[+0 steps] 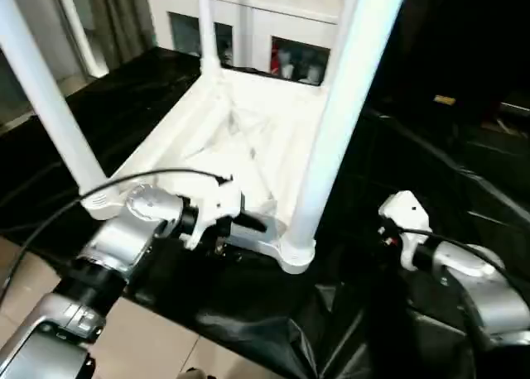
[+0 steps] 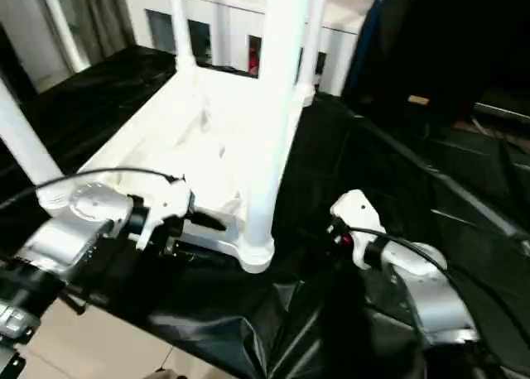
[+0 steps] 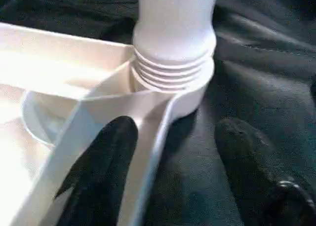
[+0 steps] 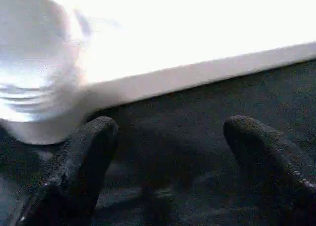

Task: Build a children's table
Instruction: Rotate table base

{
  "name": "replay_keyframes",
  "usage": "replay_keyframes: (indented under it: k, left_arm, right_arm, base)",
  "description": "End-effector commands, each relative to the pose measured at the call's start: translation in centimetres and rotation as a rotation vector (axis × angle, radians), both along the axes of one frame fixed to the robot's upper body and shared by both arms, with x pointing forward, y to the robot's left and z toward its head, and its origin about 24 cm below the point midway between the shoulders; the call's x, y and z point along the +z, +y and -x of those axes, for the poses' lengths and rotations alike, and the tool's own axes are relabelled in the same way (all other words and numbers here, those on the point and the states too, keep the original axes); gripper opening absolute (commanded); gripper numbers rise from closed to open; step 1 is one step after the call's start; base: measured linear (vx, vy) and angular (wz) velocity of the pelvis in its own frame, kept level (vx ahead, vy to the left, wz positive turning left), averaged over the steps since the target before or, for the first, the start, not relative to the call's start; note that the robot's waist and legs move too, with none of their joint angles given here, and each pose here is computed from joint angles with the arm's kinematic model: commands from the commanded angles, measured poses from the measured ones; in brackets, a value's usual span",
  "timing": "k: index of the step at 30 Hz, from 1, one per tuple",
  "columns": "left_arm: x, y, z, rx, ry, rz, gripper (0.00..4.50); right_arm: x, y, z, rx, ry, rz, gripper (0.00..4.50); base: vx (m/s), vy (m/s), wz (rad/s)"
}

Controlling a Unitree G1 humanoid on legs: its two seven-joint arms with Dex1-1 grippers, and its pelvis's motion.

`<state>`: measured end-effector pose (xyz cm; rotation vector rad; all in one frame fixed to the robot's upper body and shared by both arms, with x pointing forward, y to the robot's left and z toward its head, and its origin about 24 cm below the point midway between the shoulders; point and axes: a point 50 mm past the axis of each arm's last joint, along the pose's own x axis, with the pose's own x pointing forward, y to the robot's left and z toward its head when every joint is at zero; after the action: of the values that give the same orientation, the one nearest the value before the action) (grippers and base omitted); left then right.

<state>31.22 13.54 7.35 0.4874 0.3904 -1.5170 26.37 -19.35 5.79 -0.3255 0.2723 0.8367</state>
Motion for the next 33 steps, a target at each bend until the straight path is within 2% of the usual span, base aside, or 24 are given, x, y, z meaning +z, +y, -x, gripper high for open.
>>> replay_keyframes:
  k: [1, 4, 6, 10, 16, 30, 33]
  left_arm:
    - [0.3, -0.4, -0.7, -0.025, -0.028, -0.015, 2.82]
    - [0.3, -0.5, -1.3, -0.014, -0.035, -0.016, 2.40]
    - [0.2, -0.6, -1.7, -0.015, -0.031, -0.021, 2.30]
    - [0.0, -0.7, -2.0, -0.024, -0.029, -0.025, 1.95]
    - [-0.5, -0.2, -2.1, -0.061, 0.015, -0.092, 1.46]
    - [-1.2, 0.8, -2.3, -0.047, 0.005, -0.136, 0.38]
    - [-1.1, 0.6, -2.5, -0.030, -0.001, -0.109, 0.25]
  right_arm:
    - [0.7, 0.4, 0.9, 0.077, 0.040, -0.024, 4.00]
    - [0.9, 0.8, 2.1, 0.163, 0.096, -0.045, 4.00]
    - [0.9, 0.8, 3.0, 0.220, 0.139, -0.025, 4.00]
    - [1.0, 0.6, 3.7, 0.242, 0.168, -0.002, 4.00]
    - [2.0, -0.3, 3.1, 0.225, 0.154, 0.034, 4.00]
    - [2.0, 0.6, 2.7, 0.243, 0.156, 0.029, 4.00]
    - [2.0, 0.6, 2.6, 0.239, 0.152, 0.026, 4.00]
  base:
    - [0.000, 0.000, 0.00]
    - [0.000, 0.000, 0.00]
    - [0.000, 0.000, 0.00]
    - [0.000, 0.000, 0.00]
    - [0.000, 0.000, 0.00]
    - [0.000, 0.000, 0.00]
    - [0.000, 0.000, 0.00]
